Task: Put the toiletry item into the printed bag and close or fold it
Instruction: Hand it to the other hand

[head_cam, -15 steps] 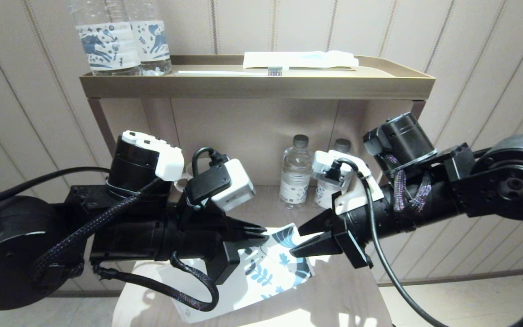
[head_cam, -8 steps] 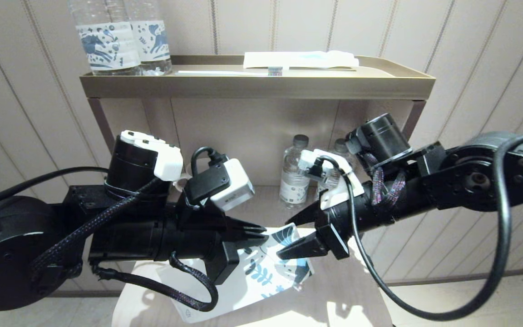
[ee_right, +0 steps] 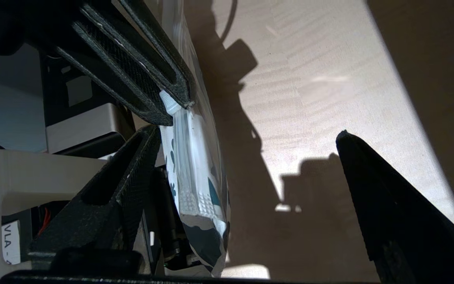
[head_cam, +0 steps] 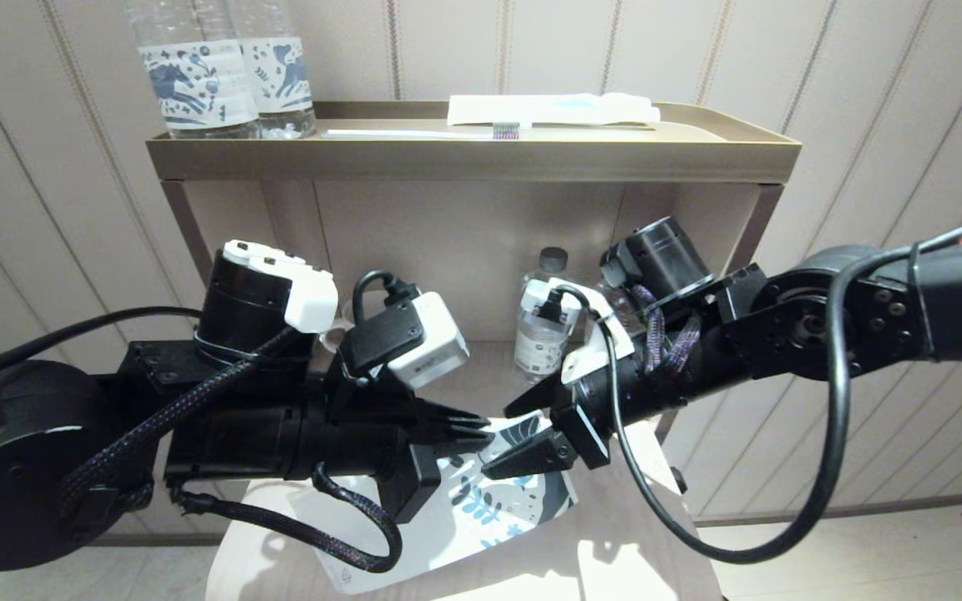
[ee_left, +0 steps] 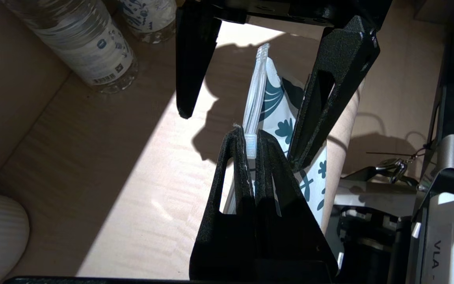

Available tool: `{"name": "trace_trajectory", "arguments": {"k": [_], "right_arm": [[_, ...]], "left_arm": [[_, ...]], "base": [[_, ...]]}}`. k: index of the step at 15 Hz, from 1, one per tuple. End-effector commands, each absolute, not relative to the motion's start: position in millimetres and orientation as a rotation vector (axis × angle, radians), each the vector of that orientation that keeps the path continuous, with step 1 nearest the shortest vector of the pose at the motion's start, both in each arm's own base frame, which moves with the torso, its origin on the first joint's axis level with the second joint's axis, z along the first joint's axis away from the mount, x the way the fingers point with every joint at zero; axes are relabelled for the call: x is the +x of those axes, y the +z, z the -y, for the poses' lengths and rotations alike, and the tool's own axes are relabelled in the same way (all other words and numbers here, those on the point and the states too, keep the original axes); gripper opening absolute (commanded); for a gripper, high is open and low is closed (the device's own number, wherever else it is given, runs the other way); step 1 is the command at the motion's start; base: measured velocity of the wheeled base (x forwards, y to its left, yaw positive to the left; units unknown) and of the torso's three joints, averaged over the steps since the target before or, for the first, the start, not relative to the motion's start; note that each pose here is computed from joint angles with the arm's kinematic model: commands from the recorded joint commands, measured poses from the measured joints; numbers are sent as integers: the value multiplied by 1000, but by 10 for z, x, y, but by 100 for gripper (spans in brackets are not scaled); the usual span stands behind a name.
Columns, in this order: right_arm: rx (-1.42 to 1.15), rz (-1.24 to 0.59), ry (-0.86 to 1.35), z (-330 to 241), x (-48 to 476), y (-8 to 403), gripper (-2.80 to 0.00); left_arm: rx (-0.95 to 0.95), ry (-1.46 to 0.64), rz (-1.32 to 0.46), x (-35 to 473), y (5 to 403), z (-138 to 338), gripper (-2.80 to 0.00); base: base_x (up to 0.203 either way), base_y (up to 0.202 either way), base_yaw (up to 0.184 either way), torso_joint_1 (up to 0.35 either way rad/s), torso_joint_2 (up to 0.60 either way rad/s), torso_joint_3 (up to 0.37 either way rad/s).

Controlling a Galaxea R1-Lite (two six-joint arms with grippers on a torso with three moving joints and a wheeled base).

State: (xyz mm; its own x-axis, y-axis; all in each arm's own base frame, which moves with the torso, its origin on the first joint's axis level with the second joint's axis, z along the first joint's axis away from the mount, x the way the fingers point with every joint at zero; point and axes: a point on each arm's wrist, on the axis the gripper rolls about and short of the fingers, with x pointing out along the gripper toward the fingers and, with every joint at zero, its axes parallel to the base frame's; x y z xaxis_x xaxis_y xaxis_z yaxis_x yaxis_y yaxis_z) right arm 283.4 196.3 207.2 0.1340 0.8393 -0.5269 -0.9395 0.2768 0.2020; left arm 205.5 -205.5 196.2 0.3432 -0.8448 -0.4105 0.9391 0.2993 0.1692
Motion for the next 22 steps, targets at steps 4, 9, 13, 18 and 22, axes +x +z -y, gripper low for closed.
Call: {"name": "trace_trajectory", "arguments": {"k": [4,9,13,18,22], "right_arm": [[-186,-627,1310,-2008,2861,2046,0],[-186,-631,1315,-2025,2855,2034,-280],[-179,-619,1331,-2034,2856,2059,-280],[-188,-604,1361,-2115,2802,2096,-280],[-189,-600,1361,-2108,2792,2113,-280]], "left_arm": [[414,-1205,-263,2060,1953,2061,-280],[414,-1205,-262,2058,1957,2060,-280],[414,-1205,-262,2058,1957,2060,-280],[416,-1210,-267,2054,1944,2074,-280],[418,-1213,-274,2045,1925,2082,-280]], "base": [[0,0,0,0,0,0],[0,0,0,0,0,0],[0,0,0,0,0,0],[0,0,0,0,0,0],[0,0,0,0,0,0]]}}
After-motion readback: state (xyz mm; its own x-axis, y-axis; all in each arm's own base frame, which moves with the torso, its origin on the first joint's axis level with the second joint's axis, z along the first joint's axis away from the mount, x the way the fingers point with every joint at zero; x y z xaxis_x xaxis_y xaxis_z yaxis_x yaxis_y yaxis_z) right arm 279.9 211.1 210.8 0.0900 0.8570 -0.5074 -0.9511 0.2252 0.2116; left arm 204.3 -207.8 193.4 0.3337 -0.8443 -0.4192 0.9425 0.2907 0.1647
